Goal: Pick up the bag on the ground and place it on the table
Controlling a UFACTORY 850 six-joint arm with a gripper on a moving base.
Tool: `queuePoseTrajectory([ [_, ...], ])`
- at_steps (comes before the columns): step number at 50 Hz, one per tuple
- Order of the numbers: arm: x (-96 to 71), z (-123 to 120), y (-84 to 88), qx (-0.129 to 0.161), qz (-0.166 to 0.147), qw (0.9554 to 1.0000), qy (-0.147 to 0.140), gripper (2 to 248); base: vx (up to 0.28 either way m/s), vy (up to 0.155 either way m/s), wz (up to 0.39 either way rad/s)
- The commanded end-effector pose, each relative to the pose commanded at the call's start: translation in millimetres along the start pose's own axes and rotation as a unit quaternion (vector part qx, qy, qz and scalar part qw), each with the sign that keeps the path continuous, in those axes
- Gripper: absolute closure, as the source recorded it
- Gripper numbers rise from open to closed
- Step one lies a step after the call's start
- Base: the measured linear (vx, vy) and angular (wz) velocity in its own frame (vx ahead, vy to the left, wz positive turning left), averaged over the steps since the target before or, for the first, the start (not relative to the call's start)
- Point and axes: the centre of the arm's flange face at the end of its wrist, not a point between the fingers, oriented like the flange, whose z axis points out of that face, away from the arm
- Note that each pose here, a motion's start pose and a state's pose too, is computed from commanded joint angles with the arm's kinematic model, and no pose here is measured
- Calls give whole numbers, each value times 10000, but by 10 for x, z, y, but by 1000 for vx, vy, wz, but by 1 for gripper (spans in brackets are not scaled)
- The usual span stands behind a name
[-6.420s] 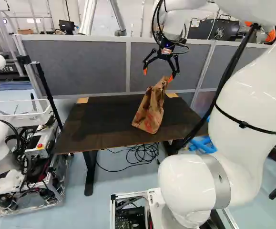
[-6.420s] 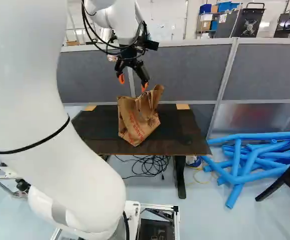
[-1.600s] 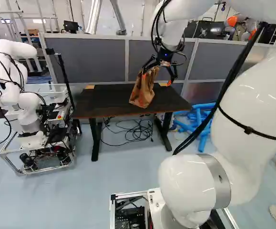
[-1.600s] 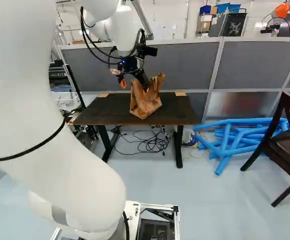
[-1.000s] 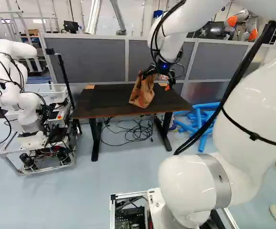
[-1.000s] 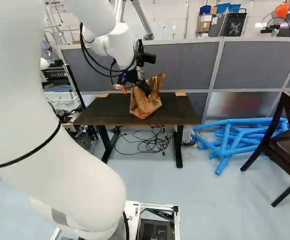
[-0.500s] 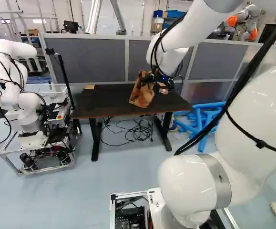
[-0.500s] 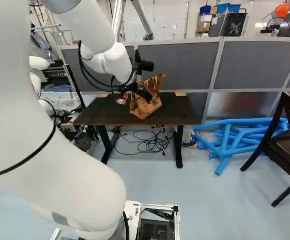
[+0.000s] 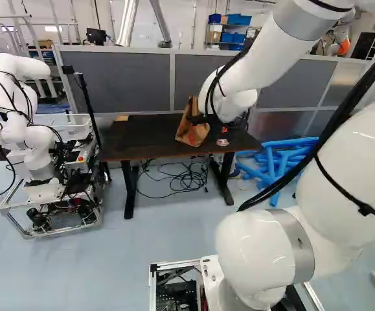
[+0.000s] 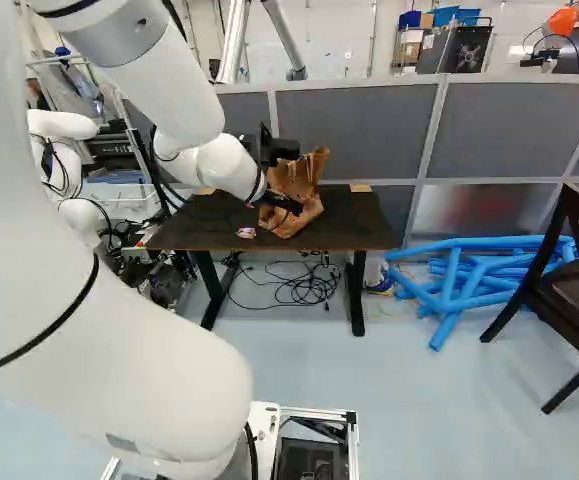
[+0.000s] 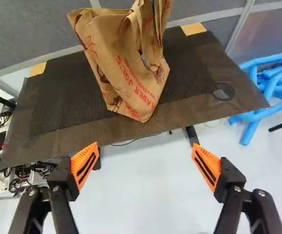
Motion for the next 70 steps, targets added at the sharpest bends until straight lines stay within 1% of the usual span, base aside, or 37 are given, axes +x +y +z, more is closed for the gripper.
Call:
queuePoseTrajectory([
  [16, -374, -30, 34, 87, -247, 9984, 497, 3, 0, 0, 0],
  [35, -752, -98, 71, 174, -485, 9937, 992, 3, 0, 0, 0],
  [49, -979, -156, 95, 226, -622, 9895, 1287, 3, 0, 0, 0],
  [70, -1228, -236, 122, 283, -766, 9836, 1609, 3, 0, 0, 0],
])
